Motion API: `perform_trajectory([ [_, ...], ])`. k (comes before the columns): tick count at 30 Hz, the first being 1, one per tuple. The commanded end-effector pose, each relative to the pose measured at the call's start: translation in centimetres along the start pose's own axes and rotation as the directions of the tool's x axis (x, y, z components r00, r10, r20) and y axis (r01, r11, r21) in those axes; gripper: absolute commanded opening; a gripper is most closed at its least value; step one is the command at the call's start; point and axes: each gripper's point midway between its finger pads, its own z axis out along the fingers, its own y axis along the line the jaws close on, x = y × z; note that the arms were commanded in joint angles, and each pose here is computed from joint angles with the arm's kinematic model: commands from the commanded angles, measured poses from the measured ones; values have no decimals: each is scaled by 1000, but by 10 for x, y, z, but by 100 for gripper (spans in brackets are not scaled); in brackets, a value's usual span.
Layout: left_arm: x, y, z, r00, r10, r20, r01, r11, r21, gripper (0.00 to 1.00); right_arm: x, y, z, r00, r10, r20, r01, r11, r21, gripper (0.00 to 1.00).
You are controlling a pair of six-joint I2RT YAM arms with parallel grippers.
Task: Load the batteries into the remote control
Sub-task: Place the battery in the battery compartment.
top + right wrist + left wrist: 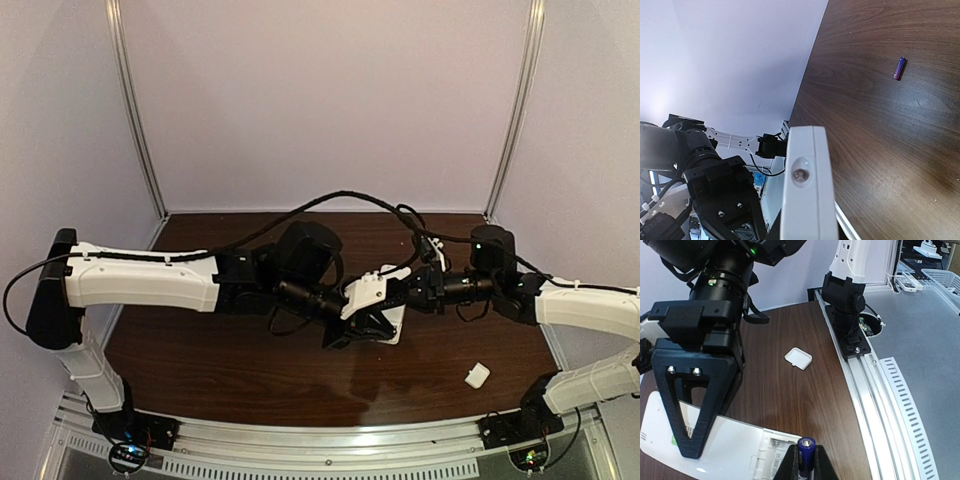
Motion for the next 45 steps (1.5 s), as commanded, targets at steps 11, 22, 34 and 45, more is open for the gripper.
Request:
perform_trajectory([
  [11,-10,14,7,998,55,6,-55,997,-50,0,-7,20,5,999,-49,14,50,998,-47,0],
  [22,11,16,14,997,32,-67,-36,998,-57,0,-8,28,4,998,-64,17,65,996,-60,0],
  [34,23,19,17,994,10,-110,-18,997,-74,10,-8,24,4,998,-63,14,63,997,-45,0],
  [45,27,21,17,991,10,-134,-22,996,-86,21,-9,22,6,998,-61,11,62,997,-36,0],
])
